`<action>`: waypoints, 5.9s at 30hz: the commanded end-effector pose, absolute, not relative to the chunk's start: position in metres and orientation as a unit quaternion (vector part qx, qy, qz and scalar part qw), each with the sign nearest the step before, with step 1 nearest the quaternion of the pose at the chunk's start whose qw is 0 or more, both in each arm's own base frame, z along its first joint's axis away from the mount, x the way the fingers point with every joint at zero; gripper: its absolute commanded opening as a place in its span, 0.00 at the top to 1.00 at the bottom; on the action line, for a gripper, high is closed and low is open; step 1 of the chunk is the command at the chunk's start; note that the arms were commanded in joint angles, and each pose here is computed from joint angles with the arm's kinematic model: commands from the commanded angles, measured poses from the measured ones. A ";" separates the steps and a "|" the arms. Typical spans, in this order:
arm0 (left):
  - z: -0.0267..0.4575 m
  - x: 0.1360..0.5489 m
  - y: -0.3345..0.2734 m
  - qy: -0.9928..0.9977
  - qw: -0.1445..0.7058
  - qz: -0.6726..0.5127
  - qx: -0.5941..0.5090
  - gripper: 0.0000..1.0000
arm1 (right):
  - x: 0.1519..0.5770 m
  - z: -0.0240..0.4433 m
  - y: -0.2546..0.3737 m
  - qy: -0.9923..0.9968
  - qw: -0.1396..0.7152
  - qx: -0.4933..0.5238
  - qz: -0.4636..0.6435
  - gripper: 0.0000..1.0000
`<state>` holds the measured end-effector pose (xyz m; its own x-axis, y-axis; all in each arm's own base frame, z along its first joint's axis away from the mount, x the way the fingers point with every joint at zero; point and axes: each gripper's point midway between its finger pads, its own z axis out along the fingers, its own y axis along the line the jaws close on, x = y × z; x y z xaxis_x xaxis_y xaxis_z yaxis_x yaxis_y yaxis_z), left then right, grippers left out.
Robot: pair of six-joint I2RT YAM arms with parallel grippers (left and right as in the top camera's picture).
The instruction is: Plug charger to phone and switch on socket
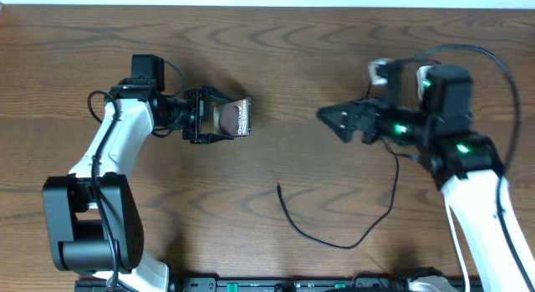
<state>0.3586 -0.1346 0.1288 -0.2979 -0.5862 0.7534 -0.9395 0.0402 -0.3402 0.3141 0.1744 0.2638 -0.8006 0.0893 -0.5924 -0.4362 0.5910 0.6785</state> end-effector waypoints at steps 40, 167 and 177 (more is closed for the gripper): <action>0.112 0.348 -0.165 -0.772 0.131 0.318 0.535 0.93 | 0.309 0.137 0.322 0.878 0.114 -0.104 0.453 0.27; 0.243 0.452 -0.196 -0.776 -0.197 0.583 0.141 0.09 | 0.461 0.207 0.241 0.694 0.095 0.347 0.624 0.99; 0.244 0.455 -0.190 -0.771 -0.193 0.585 0.158 0.09 | 0.470 0.223 0.238 0.680 0.136 0.330 0.640 0.98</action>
<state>0.4522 -0.1954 0.2437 -0.8836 -0.4490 -0.1331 0.0067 0.2721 -0.9622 0.4679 0.2385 0.1990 -0.7394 0.6251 0.2499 0.3150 -0.0068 0.9491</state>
